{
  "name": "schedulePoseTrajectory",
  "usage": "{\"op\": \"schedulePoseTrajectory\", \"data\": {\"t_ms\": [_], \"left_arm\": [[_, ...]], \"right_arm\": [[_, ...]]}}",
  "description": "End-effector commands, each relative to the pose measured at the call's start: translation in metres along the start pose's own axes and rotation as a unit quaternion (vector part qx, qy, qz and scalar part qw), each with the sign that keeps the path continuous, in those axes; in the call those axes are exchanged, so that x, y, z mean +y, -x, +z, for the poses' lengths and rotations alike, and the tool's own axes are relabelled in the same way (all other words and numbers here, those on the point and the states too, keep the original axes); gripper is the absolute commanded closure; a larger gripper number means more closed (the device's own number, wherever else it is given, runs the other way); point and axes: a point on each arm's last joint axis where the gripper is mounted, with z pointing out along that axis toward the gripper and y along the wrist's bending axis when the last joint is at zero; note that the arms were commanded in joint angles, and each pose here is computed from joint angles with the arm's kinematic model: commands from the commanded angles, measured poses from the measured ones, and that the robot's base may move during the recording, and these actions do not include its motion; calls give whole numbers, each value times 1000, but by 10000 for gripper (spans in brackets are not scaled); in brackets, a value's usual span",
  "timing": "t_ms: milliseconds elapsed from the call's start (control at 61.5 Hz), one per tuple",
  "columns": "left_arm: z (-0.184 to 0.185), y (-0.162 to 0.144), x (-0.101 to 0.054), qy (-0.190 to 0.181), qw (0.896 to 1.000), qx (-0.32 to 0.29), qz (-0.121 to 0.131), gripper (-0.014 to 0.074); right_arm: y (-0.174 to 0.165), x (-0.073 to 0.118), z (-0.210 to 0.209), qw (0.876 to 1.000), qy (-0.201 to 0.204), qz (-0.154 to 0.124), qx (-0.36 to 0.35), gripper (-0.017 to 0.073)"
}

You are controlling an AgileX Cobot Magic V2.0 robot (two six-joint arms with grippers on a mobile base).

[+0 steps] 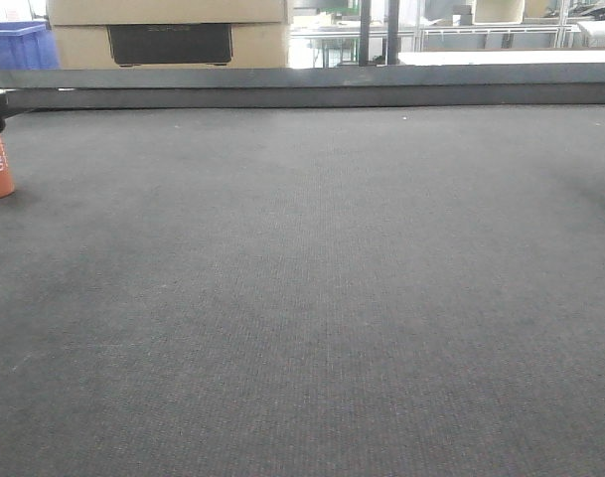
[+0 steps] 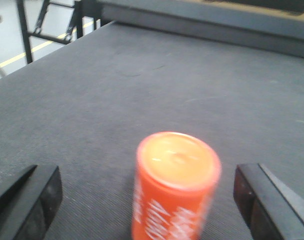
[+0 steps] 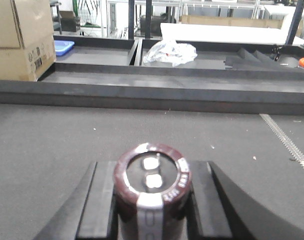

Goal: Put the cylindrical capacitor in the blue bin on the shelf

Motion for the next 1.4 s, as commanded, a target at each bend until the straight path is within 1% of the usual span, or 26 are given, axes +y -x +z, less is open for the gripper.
{"op": "schedulePoseTrajectory", "data": {"t_ms": [0, 49, 114, 179, 244, 423, 634, 716, 830, 862, 911, 1073, 1139, 1171, 1187, 1269, 1334, 1383], "left_arm": [[13, -1, 2, 6, 1000, 0, -5, -8], [19, -2, 0, 0, 1000, 10, 1, -8], [26, -2, -5, -15, 1000, 23, 15, -8], [31, -1, -10, -25, 999, 26, 23, -8], [32, 0, -13, -28, 999, 25, 23, -8], [34, -2, -12, -26, 999, 25, 21, -8], [43, -25, -8, -19, 999, 43, 23, -8], [47, -30, -6, -10, 999, 37, 13, -8], [53, -30, -6, -9, 999, 33, 10, 6], [55, -29, -7, -9, 999, 33, 10, 29], [57, -26, -8, -10, 999, 32, 9, 93], [63, -13, -11, -14, 1000, 25, 6, 459], [61, -9, -12, -16, 999, 37, 5, 624], [60, -7, -13, -17, 999, 43, 5, 686], [59, -6, -13, -18, 999, 48, 6, 704], [53, 3, -16, -28, 997, 67, 17, 704], [46, 15, -20, -43, 995, 81, 43, 704], [40, 25, -22, -50, 993, 89, 55, 704]], "right_arm": [[3, -2, -3, 1000, -3, -3, -8, 721], [3, -2, -3, 1000, -3, -3, -7, 721], [3, -2, -3, 1000, -3, -3, -7, 721], [3, -2, -3, 1000, -3, -3, -7, 721], [3, -2, -3, 1000, -3, -3, -7, 721], [3, -2, -3, 1000, -3, -3, -7, 721], [3, -2, -3, 1000, -3, -3, -7, 721], [3, -2, -3, 1000, -3, -3, -7, 721], [3, -2, -3, 1000, -3, -3, -7, 721], [3, -2, -3, 1000, -3, -3, -7, 721], [3, -2, -3, 1000, -3, -3, -6, 721], [-1, -2, -3, 1000, -1, -3, 12, 721], [-2, -1, -3, 1000, -1, -3, 22, 721], [-4, -1, -3, 1000, 0, -3, 29, 721], [-4, -1, -3, 999, 0, -3, 32, 721], [-7, -1, -3, 999, 2, -3, 47, 721], [-7, -1, -4, 998, 4, -3, 66, 721], [-6, 0, -4, 996, 6, -3, 84, 721]]}}
